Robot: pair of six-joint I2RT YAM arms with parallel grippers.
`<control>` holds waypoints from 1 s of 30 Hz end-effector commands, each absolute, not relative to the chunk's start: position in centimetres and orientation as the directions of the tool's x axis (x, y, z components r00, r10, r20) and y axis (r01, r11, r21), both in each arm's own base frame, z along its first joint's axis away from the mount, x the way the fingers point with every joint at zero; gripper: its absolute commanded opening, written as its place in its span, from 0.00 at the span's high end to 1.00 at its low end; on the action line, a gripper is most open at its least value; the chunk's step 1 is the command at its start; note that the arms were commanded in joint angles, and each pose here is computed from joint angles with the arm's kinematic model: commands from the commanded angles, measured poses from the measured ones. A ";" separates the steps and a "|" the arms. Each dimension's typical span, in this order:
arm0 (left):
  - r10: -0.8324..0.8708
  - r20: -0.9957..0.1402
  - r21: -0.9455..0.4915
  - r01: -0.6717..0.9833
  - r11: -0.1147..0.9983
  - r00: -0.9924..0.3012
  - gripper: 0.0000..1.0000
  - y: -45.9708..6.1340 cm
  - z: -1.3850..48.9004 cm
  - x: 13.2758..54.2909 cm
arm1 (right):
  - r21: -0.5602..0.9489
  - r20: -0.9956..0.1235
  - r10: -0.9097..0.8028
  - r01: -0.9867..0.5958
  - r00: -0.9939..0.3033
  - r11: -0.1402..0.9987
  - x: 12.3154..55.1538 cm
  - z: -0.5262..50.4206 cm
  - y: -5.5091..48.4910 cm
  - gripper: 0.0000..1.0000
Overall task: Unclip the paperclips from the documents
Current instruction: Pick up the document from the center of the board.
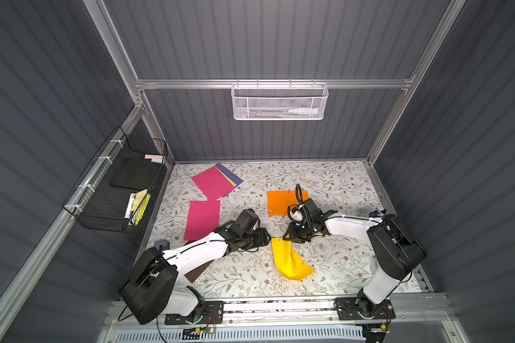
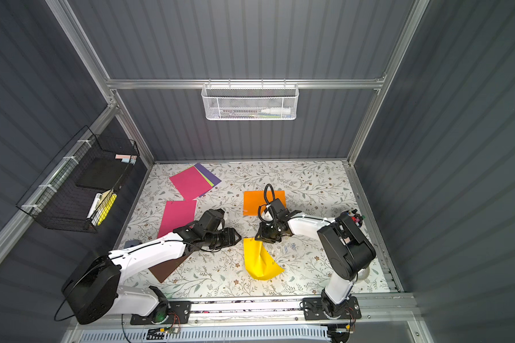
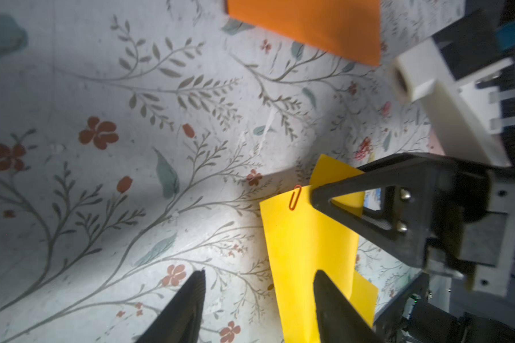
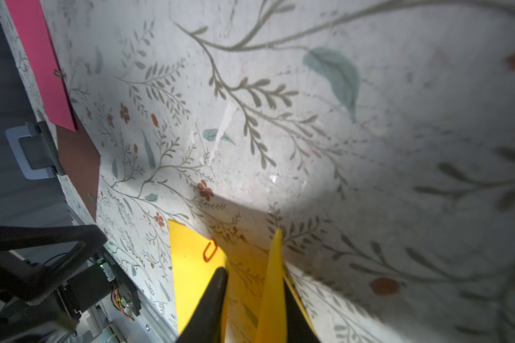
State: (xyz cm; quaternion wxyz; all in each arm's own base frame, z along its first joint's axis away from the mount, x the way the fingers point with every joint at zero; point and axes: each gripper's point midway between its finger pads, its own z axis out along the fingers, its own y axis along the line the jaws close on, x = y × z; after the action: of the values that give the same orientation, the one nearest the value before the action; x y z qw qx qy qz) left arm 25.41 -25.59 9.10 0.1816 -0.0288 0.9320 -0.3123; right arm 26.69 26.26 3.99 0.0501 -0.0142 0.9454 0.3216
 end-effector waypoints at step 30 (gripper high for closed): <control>-0.015 -0.450 -0.726 0.355 0.588 -0.893 0.89 -31.6 11.2 26.6 | 0.684 -0.126 0.061 -0.042 -0.990 0.728 27.2 8.3 26.2 0.68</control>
State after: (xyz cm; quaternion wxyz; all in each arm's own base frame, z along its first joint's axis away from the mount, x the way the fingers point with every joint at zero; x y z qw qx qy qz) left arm 26.35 -30.93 8.95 0.1909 0.0757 0.8832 -0.4217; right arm 27.16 26.42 7.71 0.0626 0.0071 0.9274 0.3687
